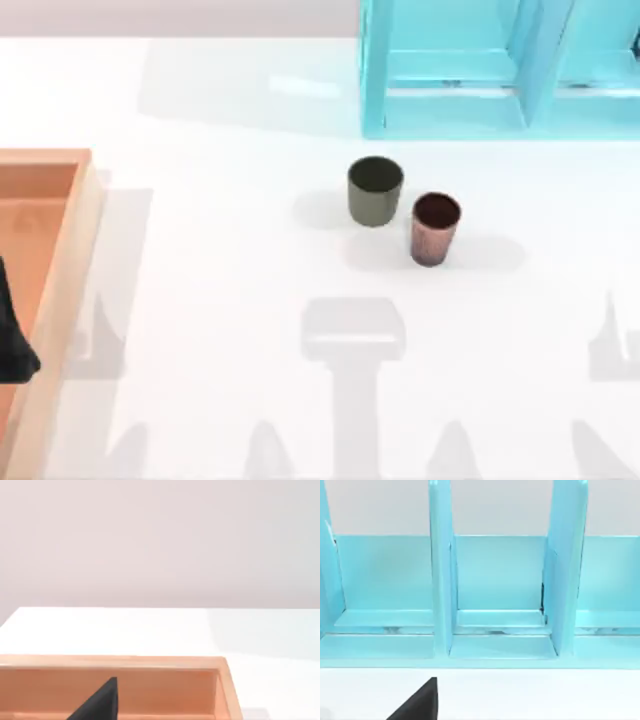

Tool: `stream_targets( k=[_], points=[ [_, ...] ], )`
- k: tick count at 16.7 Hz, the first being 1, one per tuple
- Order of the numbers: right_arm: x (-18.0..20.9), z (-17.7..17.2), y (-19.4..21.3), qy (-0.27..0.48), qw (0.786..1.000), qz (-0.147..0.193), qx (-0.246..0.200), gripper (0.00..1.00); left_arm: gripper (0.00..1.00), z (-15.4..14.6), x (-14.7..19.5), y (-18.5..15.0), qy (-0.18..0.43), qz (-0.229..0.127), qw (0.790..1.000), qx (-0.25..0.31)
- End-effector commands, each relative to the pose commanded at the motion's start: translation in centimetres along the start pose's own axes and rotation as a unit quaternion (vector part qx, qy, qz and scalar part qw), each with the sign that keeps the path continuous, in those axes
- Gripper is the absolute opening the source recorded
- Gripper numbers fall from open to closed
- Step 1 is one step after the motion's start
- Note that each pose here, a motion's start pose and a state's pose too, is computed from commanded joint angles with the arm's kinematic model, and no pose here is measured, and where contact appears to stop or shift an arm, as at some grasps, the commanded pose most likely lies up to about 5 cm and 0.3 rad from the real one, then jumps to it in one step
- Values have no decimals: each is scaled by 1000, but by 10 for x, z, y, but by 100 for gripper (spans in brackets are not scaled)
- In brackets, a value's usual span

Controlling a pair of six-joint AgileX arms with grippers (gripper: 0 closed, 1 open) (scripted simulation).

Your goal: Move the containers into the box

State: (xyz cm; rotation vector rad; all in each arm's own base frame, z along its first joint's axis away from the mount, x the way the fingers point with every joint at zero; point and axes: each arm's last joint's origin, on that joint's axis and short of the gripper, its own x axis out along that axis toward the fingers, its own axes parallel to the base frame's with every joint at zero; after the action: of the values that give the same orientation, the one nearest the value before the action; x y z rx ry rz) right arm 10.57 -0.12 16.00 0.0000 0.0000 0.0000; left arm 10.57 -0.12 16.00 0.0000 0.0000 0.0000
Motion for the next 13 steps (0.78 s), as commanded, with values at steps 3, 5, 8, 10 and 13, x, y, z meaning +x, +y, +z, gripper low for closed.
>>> stream_targets(
  k=[3,5,8,10,13],
  points=[
    [0,0,0,0,1000,0,0,100,100,1,0,0,3,1,1000,-2],
    [0,0,0,0,1000,0,0,100,100,8,1,0,20,6,1000,-13],
    [0,0,0,0,1000,0,0,100,100,30,6,0,72,19,996,-44],
    [0,0,0,0,1000,0,0,100,100,53,16,-1,121,31,990,-71],
    [0,0,0,0,1000,0,0,100,100,86,47,-5,214,53,969,-108]
  ],
)
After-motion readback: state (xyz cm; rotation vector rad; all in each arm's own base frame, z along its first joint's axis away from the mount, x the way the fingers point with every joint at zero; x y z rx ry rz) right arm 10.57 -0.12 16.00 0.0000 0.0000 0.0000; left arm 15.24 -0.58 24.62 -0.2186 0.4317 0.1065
